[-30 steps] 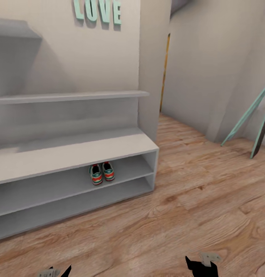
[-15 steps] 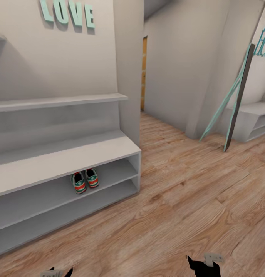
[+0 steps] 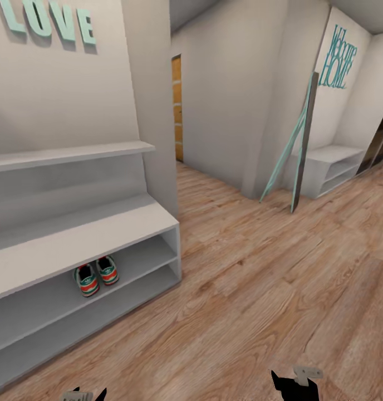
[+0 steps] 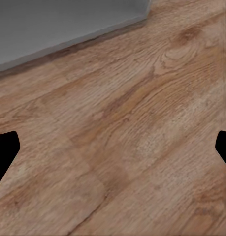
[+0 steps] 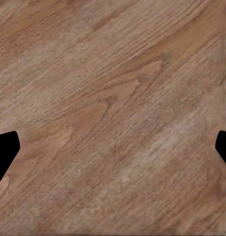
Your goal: Pick up the two gym shoes and the two sandals from the corridor floor and place them onto the hallstand (shoe rack) in the corridor, making sure they are on the rack and not on the floor. Arrange them so the two gym shoes are next to each other and the two sandals are next to each other.
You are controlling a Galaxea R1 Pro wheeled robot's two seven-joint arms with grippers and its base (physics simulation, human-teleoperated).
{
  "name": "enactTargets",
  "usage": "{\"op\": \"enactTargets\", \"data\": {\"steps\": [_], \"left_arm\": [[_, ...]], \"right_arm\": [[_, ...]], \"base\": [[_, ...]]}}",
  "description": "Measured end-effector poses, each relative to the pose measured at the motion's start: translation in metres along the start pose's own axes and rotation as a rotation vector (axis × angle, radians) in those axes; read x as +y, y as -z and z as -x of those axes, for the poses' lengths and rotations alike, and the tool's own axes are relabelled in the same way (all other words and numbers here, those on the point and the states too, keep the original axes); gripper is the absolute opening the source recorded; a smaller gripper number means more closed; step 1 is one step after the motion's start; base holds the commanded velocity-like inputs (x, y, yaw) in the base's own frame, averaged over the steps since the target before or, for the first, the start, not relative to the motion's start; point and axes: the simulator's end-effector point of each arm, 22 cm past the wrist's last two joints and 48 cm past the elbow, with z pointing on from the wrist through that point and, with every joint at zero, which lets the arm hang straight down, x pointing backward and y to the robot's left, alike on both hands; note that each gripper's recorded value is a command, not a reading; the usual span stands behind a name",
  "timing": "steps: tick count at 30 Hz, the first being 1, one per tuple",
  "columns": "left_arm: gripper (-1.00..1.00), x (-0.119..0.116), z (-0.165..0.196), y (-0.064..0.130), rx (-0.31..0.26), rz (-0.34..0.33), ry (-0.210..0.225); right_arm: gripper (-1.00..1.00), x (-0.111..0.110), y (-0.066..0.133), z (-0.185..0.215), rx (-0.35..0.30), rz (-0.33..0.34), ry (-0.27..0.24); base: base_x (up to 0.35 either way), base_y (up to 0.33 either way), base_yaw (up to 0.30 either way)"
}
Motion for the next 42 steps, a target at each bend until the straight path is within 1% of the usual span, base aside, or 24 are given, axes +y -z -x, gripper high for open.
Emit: {"op": "enactTargets", "data": {"steps": [16,31,35,42], "left_arm": [[1.0,-0.006,0.031,0.014,0.0,0.0,0.0],[1.0,-0.006,0.032,0.014,-0.002,0.0,-0.001],[1.0,-0.006,0.032,0.014,-0.002,0.0,-0.002],[1.0,-0.006,0.032,0.014,-0.003,0.0,-0.002]], "right_arm": [[1.0,0.001,0.02,0.028,0.001,0.0,0.0],[1.0,0.001,0.02,0.028,0.001,0.0,0.0],[1.0,0.001,0.02,0.028,0.001,0.0,0.0],[1.0,0.001,0.02,0.028,0.0,0.0,0.0]], "base": [[0.0,0.0,-0.3],[0.002,0.0,-0.3],[0.125,0.0,-0.3],[0.28,0.0,-0.3]]}}
